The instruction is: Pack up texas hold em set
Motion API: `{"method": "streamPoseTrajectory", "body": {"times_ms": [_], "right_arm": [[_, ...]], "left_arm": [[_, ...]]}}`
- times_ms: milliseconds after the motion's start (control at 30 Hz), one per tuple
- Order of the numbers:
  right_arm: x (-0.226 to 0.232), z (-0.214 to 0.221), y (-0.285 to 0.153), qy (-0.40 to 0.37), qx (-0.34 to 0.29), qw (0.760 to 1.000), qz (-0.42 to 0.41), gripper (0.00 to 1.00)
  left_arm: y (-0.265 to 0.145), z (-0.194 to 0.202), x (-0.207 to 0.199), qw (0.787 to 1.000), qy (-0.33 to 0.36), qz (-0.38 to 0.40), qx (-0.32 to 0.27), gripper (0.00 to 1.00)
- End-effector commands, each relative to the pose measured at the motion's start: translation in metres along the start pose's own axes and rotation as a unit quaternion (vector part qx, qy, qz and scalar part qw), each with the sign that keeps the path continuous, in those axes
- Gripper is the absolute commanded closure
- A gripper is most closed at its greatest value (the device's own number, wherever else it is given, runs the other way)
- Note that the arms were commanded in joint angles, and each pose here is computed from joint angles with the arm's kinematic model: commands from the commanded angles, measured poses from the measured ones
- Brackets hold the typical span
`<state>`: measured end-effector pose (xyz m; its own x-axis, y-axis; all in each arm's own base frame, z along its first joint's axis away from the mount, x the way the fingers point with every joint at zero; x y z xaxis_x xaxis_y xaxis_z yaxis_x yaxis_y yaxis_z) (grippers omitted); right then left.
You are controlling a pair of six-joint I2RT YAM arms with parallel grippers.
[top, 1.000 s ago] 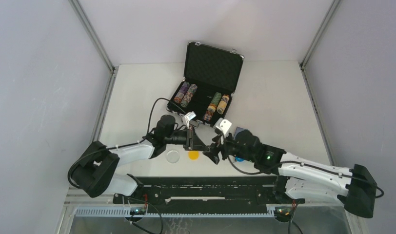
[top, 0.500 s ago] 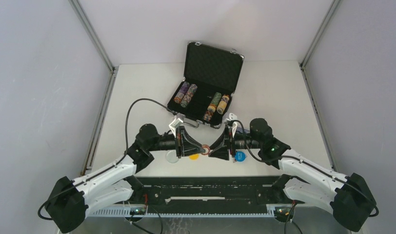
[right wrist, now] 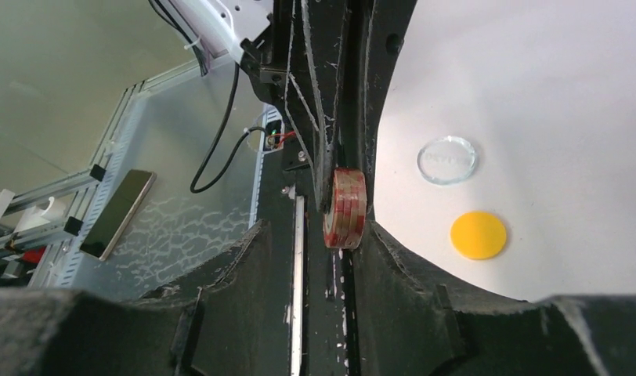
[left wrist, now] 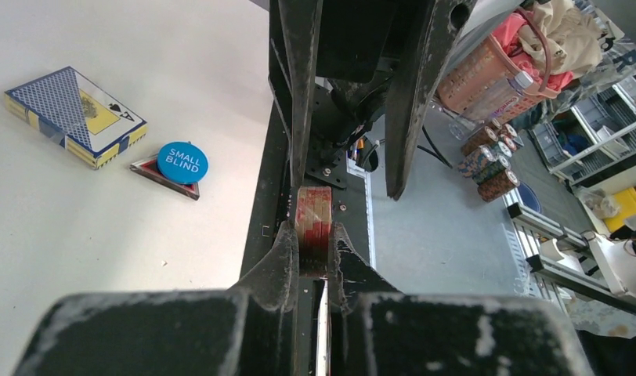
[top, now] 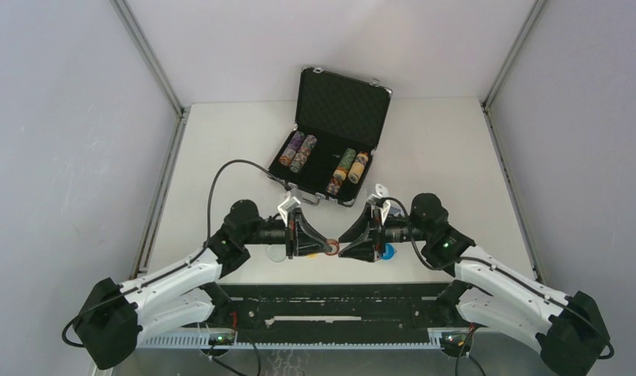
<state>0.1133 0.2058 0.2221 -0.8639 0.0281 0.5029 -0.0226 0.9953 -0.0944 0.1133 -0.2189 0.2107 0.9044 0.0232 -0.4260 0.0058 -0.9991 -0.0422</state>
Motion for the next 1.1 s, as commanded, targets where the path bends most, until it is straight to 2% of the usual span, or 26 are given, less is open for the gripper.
{"method": "streamPoseTrajectory", "body": {"times_ms": [0,300,633,767,933,967,1000,1067], "right_arm": [[0.009,-0.01,-0.007,-0.026,-0.032,0.999,0.001,0.45],[0.012,-0.013,0.001,-0.034,-0.037,0.999,-0.02,0.45],[0.011,-0.008,0.013,-0.022,-0.024,0.999,-0.03,0.47],[0.011,-0.007,0.015,-0.02,-0.022,0.999,-0.028,0.58],[0.009,-0.007,0.016,-0.025,-0.027,0.999,-0.019,0.82],[0.009,-0.007,0.016,-0.026,-0.027,0.999,-0.017,0.87],[0.008,-0.008,0.016,-0.027,-0.029,0.999,-0.014,0.91],[0.004,-0.008,0.017,-0.028,-0.033,0.999,-0.001,0.97]], "left_arm": [[-0.003,-0.011,-0.01,0.998,0.048,0.018,-0.021,1.0],[0.001,-0.011,-0.023,0.997,0.062,0.054,-0.013,1.0],[0.001,-0.011,-0.024,0.997,0.064,0.049,-0.017,0.99],[0.001,-0.011,-0.023,0.997,0.064,0.044,-0.017,0.97],[0.001,-0.01,-0.023,0.997,0.064,0.041,-0.014,0.96],[0.001,-0.01,-0.023,0.997,0.064,0.038,-0.013,0.94],[0.001,-0.009,-0.022,0.997,0.063,0.034,-0.012,0.85],[0.002,-0.01,-0.018,0.998,0.061,0.012,-0.012,0.58]]}}
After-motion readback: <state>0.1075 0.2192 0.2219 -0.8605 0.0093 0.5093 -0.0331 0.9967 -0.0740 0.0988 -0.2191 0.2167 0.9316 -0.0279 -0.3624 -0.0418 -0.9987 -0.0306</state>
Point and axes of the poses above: each gripper's point midway between its finger pads, its own y axis out along the fingers, its own x axis along the line the jaws close on, z = x × y, the point moved 8 cm from there along -y, back along the fingers, and after that the axes turned 6 degrees about y, right-handed, at the moved point
